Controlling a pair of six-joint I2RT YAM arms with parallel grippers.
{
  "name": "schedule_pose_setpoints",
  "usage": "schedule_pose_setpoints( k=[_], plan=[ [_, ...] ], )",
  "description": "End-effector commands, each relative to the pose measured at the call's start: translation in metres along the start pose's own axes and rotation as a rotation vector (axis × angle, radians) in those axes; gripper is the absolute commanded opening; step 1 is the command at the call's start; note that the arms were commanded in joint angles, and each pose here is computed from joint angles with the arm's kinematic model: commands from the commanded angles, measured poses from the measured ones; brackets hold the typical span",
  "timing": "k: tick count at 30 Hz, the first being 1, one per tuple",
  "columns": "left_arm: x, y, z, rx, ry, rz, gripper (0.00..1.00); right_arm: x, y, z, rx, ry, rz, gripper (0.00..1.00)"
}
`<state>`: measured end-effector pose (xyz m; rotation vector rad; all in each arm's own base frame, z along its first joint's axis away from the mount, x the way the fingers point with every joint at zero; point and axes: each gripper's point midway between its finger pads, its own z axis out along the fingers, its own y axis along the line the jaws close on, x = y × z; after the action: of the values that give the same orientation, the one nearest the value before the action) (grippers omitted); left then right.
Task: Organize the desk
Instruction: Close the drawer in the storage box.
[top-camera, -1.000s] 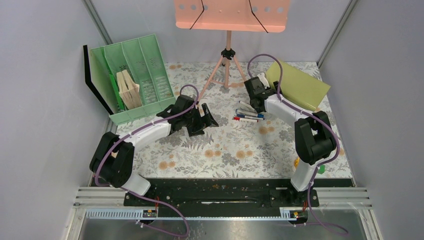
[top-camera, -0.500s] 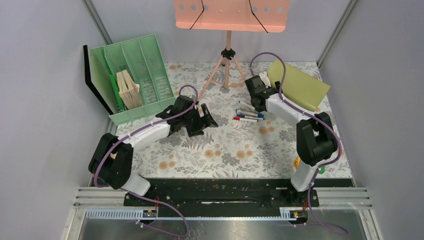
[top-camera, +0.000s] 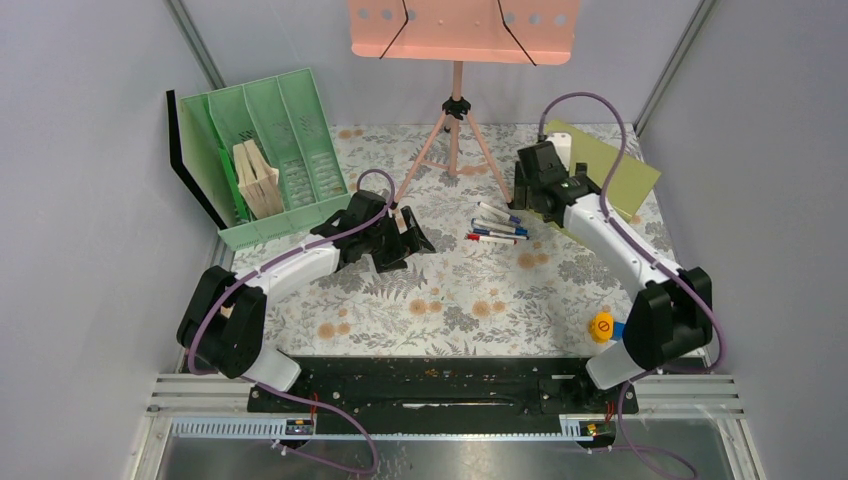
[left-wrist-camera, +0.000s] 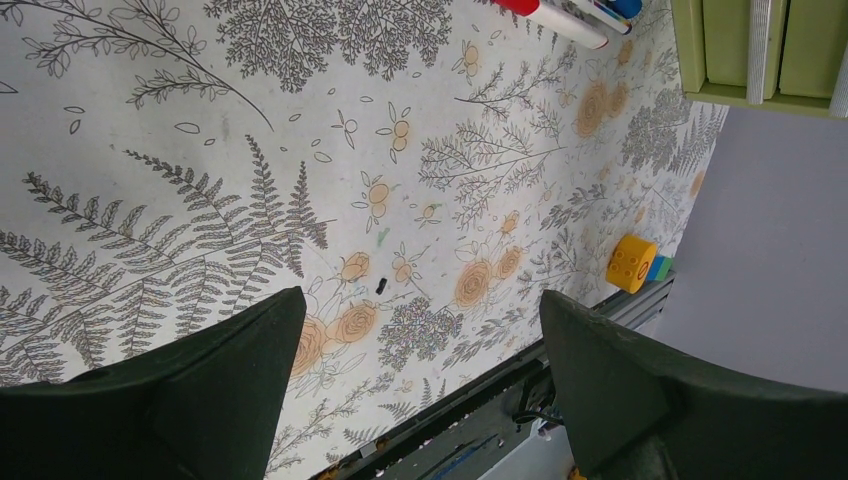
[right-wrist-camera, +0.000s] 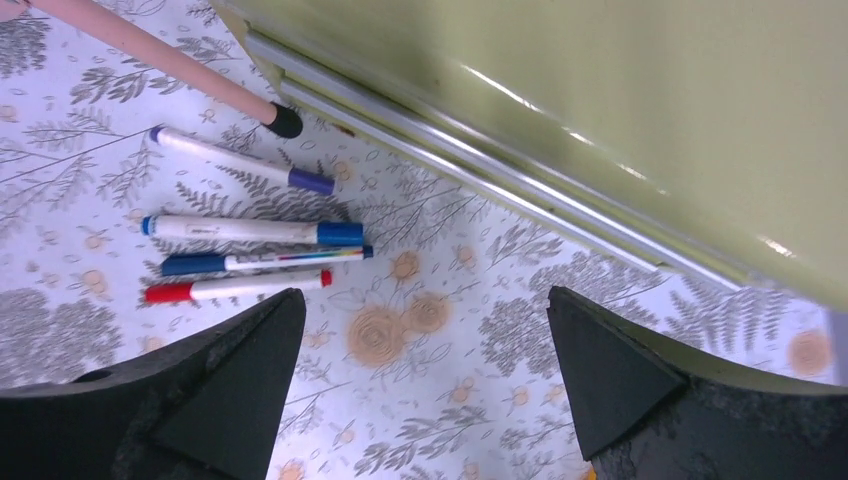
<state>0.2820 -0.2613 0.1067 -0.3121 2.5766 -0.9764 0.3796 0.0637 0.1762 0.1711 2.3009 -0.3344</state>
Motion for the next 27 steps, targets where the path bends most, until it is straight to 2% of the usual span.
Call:
schedule_pose_setpoints(
  k=[1, 8, 19, 27],
  plan=[
    [-0.013, -0.013, -0.005, 0.045, -0.047, 0.019, 0.89, 0.013, 0.003, -0.012, -0.162, 0.085, 0.194, 0.98],
    [-0.012, -0.014, -0.004, 0.054, -0.041, 0.014, 0.89, 0.014, 0.0, -0.024, -0.266, 0.071, 0.287, 0.98],
    [-0.005, -0.029, 0.016, 0.173, 0.013, -0.093, 0.89, 0.005, -0.039, -0.034, -0.259, 0.015, 0.403, 0.98],
    [0.007, -0.069, 0.044, 0.331, 0.106, -0.186, 0.89, 0.001, -0.056, -0.044, -0.238, -0.029, 0.442, 0.98]
  ],
)
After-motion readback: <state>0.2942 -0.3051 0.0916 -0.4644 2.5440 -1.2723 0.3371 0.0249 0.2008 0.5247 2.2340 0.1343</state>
